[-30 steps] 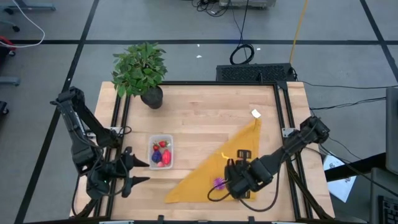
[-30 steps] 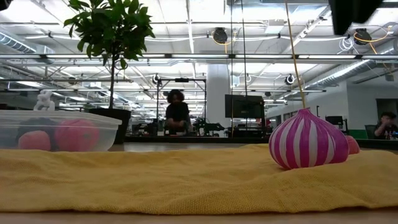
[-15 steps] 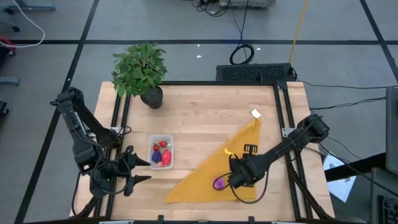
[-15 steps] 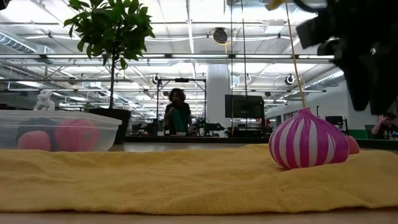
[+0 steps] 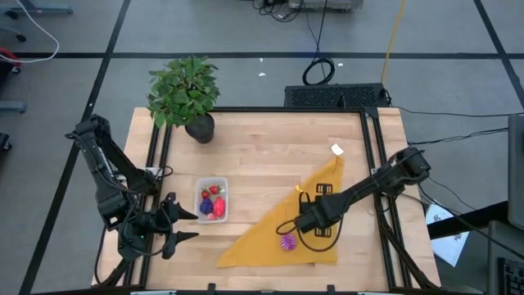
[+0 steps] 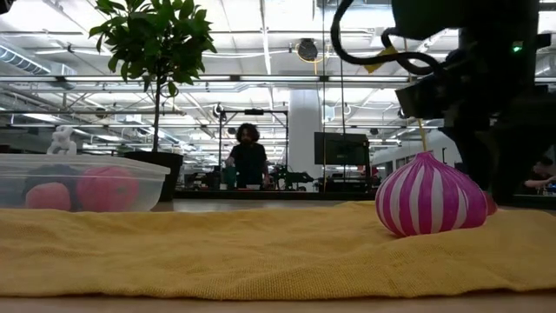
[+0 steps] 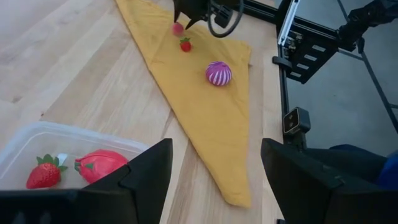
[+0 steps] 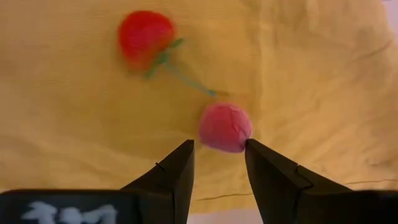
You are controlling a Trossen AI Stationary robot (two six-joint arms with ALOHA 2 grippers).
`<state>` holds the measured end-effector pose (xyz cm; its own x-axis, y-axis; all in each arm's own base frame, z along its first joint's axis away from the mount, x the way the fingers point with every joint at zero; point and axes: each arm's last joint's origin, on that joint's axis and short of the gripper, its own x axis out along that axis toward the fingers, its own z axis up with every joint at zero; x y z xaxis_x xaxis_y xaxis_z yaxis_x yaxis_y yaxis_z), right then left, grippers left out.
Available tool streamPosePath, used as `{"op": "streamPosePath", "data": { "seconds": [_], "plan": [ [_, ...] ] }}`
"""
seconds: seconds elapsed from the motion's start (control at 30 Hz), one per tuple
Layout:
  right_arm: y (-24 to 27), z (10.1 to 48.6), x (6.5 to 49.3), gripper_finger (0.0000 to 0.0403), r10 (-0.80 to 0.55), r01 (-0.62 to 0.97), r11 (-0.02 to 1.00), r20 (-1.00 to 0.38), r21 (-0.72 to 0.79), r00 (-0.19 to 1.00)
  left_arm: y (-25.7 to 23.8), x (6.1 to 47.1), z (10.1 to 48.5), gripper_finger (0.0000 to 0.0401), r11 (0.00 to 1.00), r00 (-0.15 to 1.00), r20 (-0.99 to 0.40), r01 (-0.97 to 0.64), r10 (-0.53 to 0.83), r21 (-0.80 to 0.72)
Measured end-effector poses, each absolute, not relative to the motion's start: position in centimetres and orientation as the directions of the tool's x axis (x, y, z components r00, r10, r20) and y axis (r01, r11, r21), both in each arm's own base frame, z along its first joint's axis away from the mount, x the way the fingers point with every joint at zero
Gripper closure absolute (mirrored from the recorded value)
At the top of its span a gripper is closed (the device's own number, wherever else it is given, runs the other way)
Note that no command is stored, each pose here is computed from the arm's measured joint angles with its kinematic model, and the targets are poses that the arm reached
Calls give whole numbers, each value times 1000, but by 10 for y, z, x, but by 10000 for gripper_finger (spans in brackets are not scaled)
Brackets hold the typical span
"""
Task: Pick and placing Produce into tupperware
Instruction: Put the pink peach into the transparent bin
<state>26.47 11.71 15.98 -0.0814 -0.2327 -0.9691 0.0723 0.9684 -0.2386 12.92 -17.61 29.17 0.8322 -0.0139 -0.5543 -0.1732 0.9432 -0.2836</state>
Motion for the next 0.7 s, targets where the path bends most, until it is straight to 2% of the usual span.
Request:
{"op": "streamPosePath", "data": {
  "seconds": [0.7],
  "plan": [
    [109, 152, 272, 271, -207, 74, 975, -978, -208, -25, -176, 129, 292, 150, 943, 831, -556, -173, -16, -286]
  ]
}}
